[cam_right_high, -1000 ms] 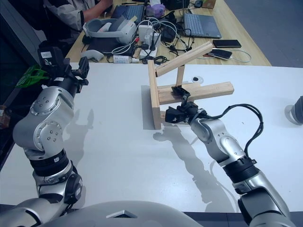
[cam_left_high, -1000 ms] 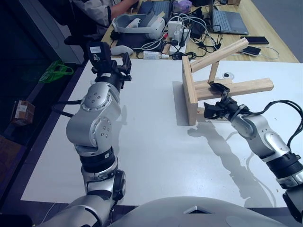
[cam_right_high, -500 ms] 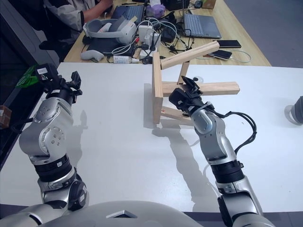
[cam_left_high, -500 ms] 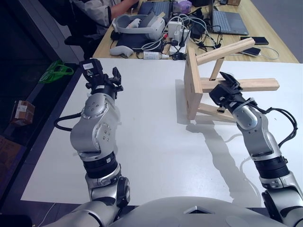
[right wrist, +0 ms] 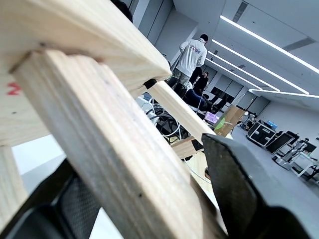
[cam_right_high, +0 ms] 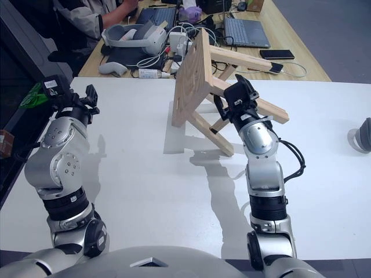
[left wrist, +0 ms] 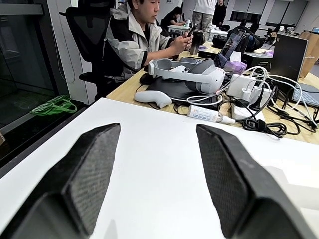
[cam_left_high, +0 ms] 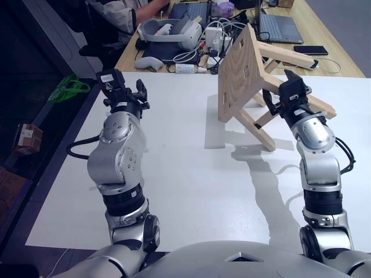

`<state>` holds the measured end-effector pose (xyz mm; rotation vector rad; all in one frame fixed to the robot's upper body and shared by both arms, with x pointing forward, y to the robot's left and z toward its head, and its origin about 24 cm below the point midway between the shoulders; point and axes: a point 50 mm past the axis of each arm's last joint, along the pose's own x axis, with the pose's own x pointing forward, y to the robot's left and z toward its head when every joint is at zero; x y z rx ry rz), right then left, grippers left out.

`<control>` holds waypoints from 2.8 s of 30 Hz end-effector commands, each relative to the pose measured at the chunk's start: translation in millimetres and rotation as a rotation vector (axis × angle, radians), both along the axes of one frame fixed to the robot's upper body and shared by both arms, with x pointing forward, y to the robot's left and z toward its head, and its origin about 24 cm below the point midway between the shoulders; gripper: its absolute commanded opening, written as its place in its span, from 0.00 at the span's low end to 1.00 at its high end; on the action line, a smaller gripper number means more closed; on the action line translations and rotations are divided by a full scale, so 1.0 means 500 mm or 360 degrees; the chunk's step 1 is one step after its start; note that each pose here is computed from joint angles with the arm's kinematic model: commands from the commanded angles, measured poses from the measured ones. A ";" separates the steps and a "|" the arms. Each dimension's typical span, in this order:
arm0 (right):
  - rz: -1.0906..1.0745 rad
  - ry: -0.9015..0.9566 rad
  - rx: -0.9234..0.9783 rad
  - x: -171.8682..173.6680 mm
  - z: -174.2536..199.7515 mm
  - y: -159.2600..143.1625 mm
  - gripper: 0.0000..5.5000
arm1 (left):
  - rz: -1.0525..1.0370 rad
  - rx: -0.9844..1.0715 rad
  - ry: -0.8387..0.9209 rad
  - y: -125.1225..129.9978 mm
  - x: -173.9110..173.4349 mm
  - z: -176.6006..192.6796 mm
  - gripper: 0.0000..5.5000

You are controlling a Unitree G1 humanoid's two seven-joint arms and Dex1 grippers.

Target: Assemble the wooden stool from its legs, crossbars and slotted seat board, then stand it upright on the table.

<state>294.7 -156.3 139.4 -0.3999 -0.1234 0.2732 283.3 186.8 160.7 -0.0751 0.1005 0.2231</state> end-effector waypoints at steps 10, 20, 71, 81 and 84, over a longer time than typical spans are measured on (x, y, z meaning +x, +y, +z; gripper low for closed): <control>-0.0065 0.0437 0.0285 -0.024 -0.105 -0.014 0.48 | -0.0009 0.0091 -0.0078 0.004 0.007 0.029 0.51; -0.0117 0.0507 0.0335 -0.034 -0.119 -0.041 0.24 | 0.0005 0.0136 -0.0116 0.016 0.011 0.043 0.51; -0.0443 0.0301 0.1132 -0.224 -0.170 -0.110 0.67 | -0.0405 0.0133 0.0046 -0.090 -0.144 -0.164 0.81; -0.0418 0.0307 0.1115 -0.216 -0.173 -0.107 0.67 | -0.0404 0.0139 0.0034 -0.087 -0.135 -0.164 0.81; -0.0430 0.0305 0.1119 -0.216 -0.174 -0.110 0.67 | -0.0418 0.0138 0.0026 -0.093 -0.136 -0.162 0.81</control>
